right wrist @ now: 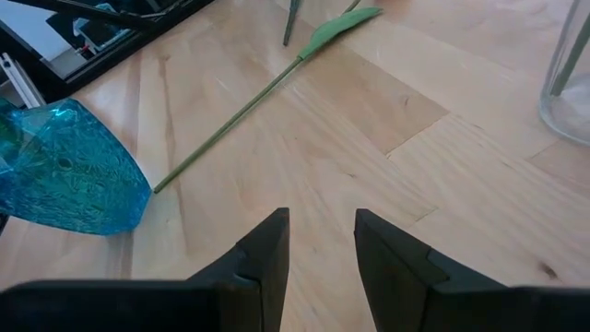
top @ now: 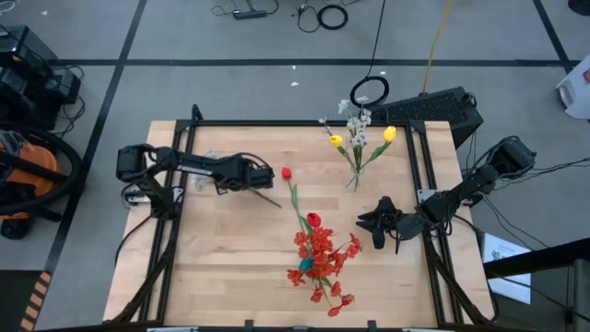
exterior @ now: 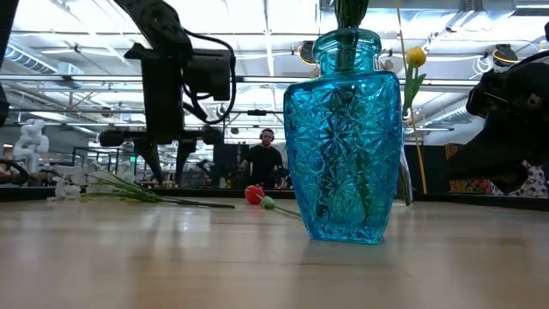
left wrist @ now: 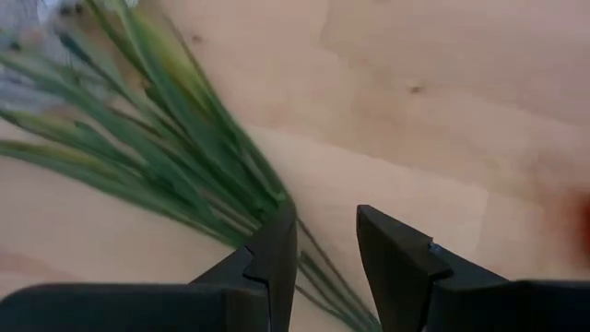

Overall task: Sort flowers into vase by color
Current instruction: Put the white flowers into the transparent vase

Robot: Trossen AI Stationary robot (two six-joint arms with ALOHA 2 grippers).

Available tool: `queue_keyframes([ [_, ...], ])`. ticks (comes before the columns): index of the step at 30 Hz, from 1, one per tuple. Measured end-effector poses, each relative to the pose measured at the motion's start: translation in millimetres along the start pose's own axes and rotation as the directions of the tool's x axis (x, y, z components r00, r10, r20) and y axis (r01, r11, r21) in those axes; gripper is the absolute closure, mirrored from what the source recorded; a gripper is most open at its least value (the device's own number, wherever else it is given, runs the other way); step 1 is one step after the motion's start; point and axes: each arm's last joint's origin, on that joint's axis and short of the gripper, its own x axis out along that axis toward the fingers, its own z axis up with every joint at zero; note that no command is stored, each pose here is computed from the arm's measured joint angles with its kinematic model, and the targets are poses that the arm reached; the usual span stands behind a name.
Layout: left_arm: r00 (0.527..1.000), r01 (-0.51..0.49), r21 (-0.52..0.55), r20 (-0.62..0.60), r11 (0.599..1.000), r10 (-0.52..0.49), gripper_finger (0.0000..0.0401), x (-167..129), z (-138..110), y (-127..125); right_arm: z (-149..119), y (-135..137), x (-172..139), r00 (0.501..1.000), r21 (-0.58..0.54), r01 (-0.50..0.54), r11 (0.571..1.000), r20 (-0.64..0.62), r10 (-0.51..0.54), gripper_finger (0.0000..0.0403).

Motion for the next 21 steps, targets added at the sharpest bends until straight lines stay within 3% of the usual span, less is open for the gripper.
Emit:
queue_keyframes([
  [15, 0.982, -0.048, -0.079, -0.188, 0.996, 0.032, 0.0280, 15, -6, -6, -2, 0, 0, 0.999, -0.014, -0.017, 1.000, -0.034, 0.017, 0.0287],
  [21, 0.979, -0.081, -0.098, -0.196, 0.992, 0.060, 0.0280, 22, -6, -6, -3, 1, -1, 0.999, -0.026, -0.023, 0.999, -0.036, 0.022, 0.0287],
])
